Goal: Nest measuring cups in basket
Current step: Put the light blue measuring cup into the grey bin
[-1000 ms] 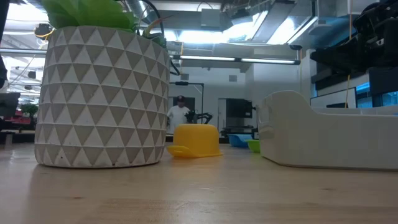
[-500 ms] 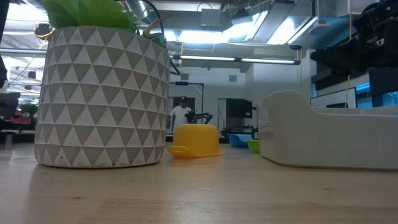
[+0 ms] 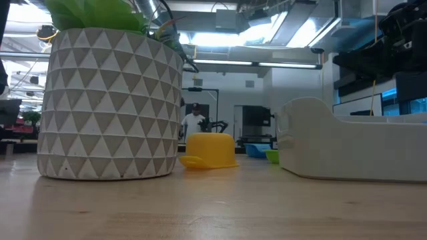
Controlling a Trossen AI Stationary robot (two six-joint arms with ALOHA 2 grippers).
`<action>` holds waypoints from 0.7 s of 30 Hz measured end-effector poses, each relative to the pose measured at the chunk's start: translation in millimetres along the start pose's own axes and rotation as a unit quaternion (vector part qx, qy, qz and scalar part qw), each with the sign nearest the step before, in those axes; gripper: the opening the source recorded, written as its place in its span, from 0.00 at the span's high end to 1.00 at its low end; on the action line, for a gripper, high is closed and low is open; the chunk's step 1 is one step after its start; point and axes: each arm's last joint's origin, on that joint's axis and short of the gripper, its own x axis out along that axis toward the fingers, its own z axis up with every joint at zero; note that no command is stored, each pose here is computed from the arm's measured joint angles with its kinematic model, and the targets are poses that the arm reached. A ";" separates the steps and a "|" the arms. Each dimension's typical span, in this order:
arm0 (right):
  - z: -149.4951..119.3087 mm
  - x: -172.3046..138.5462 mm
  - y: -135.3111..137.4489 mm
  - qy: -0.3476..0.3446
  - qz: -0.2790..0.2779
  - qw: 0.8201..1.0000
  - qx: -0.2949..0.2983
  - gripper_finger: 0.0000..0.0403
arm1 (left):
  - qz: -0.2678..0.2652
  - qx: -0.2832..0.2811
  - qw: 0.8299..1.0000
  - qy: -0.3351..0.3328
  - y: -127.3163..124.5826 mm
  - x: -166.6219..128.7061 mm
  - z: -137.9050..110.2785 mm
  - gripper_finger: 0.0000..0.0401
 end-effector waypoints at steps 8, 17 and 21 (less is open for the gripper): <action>0.1 0.0 0.0 0.000 0.000 1.000 0.000 0.92 | -0.041 0.015 0.998 -0.041 -4.9 -10.4 9.7 0.99; 3.6 0.0 -0.8 -0.018 -0.009 1.000 0.016 0.68 | -0.104 0.034 0.993 -0.052 -11.5 -15.7 15.5 0.99; 7.8 -0.6 -4.6 -0.037 -0.066 0.996 0.050 0.58 | -0.146 0.036 0.987 -0.052 -16.1 -17.2 18.1 0.99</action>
